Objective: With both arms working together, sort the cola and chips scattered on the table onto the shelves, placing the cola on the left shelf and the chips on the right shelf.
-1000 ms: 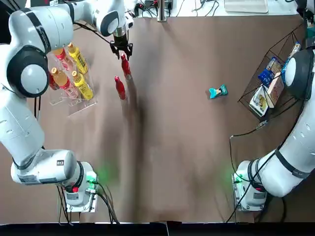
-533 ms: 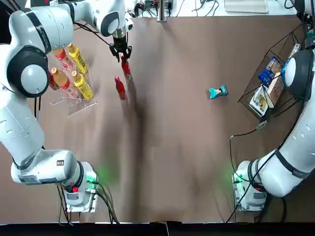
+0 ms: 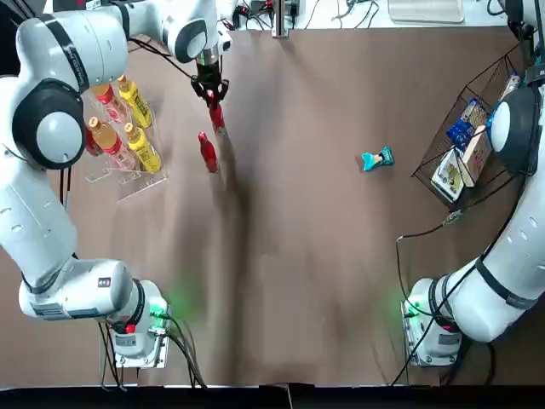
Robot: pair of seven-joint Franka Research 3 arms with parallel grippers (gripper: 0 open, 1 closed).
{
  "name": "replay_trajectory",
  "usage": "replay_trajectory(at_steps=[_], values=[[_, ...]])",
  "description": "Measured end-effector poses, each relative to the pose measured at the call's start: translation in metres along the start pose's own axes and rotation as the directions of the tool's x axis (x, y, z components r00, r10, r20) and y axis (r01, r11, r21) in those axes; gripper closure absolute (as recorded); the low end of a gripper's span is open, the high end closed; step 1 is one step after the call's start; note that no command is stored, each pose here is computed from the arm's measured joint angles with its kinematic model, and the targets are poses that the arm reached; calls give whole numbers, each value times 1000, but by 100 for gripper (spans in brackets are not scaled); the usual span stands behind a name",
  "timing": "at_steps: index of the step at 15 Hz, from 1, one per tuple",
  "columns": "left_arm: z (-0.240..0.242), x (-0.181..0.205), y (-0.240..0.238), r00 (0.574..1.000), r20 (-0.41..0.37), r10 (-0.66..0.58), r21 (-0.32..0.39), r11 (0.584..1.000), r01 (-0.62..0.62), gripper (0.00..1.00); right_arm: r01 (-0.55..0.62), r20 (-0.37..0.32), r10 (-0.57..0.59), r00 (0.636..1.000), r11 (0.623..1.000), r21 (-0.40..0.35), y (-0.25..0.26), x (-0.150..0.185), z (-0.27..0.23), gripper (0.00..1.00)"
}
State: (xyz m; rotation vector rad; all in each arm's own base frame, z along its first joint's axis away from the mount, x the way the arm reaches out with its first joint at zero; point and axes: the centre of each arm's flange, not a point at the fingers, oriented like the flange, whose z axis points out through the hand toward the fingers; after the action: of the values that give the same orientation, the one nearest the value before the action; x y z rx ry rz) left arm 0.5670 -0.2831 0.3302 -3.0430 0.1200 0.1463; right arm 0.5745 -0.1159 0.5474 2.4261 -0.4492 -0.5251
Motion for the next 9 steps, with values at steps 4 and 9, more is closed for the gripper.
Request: replay_trajectory(at_steps=[4, 9], values=[[-17, 11, -4, 999, -33, -15, -16, 1000, 15, 69, 13, 6, -13, 1000, 997, 76, -26, -19, -26, 65], [-63, 31, -54, 995, -66, -75, 8, 997, 75, 69, -188, 124, 152, 981, 910, 371, -75, -28, -41, 58]])
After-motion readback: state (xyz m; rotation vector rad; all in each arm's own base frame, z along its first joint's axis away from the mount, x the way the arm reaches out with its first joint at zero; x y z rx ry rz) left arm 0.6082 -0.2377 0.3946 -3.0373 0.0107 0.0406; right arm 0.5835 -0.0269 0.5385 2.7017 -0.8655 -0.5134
